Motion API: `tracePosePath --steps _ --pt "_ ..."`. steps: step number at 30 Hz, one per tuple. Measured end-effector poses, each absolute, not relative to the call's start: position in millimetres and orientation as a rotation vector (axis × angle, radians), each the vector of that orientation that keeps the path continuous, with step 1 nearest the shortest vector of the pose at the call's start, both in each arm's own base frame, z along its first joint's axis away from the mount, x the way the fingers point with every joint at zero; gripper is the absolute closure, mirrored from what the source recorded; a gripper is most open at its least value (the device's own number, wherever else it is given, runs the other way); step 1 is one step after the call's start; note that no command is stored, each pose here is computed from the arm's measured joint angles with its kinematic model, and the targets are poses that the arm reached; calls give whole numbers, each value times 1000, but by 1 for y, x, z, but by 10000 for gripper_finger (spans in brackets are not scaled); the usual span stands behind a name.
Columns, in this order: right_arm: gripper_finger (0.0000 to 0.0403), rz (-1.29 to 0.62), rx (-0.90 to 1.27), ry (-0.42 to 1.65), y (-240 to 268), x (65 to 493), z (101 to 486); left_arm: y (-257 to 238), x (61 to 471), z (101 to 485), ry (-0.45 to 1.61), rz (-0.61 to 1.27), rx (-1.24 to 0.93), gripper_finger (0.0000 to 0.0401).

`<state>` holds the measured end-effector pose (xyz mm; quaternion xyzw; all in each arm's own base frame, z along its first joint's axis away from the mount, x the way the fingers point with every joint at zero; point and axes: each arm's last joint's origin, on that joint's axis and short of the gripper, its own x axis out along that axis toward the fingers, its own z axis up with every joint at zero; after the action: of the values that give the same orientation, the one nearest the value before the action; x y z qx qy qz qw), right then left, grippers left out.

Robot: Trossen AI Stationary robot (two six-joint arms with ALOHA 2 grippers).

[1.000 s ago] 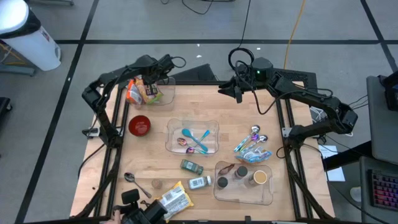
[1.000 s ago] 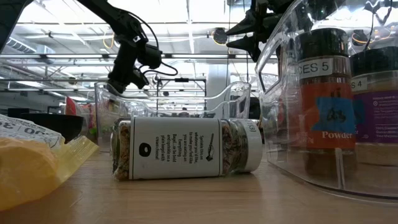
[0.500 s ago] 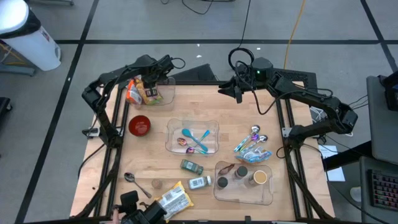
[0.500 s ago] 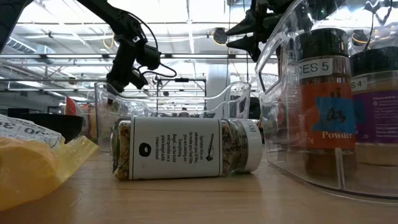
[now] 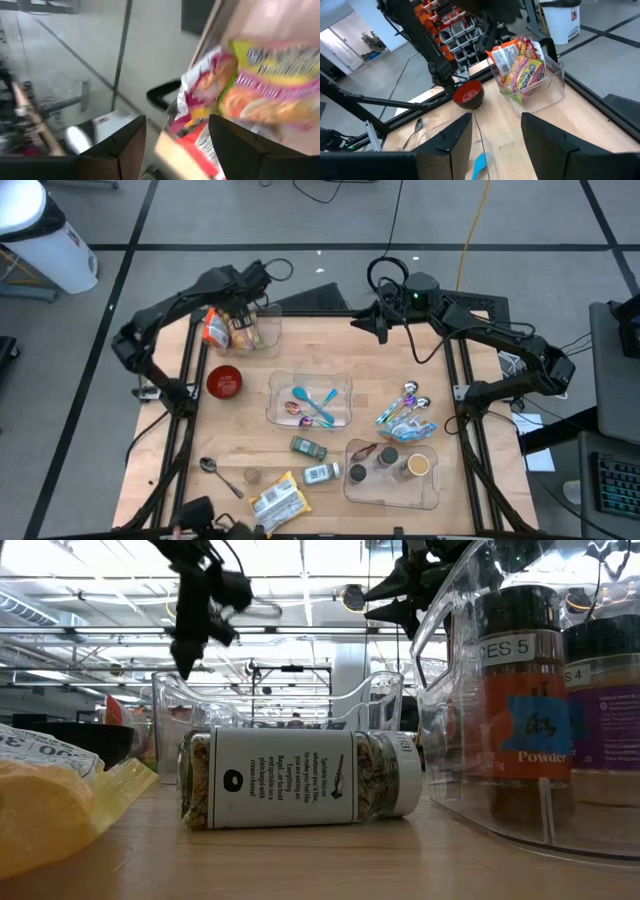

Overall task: Pick & Place Food Item
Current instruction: Adjust the green noodle pack in the top transparent bin, then put the top blue and white patterned spoon into the middle transparent bin

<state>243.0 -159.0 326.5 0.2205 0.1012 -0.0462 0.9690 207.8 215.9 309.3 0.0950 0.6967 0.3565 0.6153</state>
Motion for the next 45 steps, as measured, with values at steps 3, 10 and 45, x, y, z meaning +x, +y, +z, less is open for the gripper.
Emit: tracePosePath --steps 3,10,45 --pt "241 -91 432 200 -159 243 327 202 201 333 1380 868 93 176" --pt "241 -89 416 201 -159 243 327 171 186 393 702 769 -255 175" --pt "241 -89 420 202 -159 243 327 43 281 480 -320 126 -278 176"
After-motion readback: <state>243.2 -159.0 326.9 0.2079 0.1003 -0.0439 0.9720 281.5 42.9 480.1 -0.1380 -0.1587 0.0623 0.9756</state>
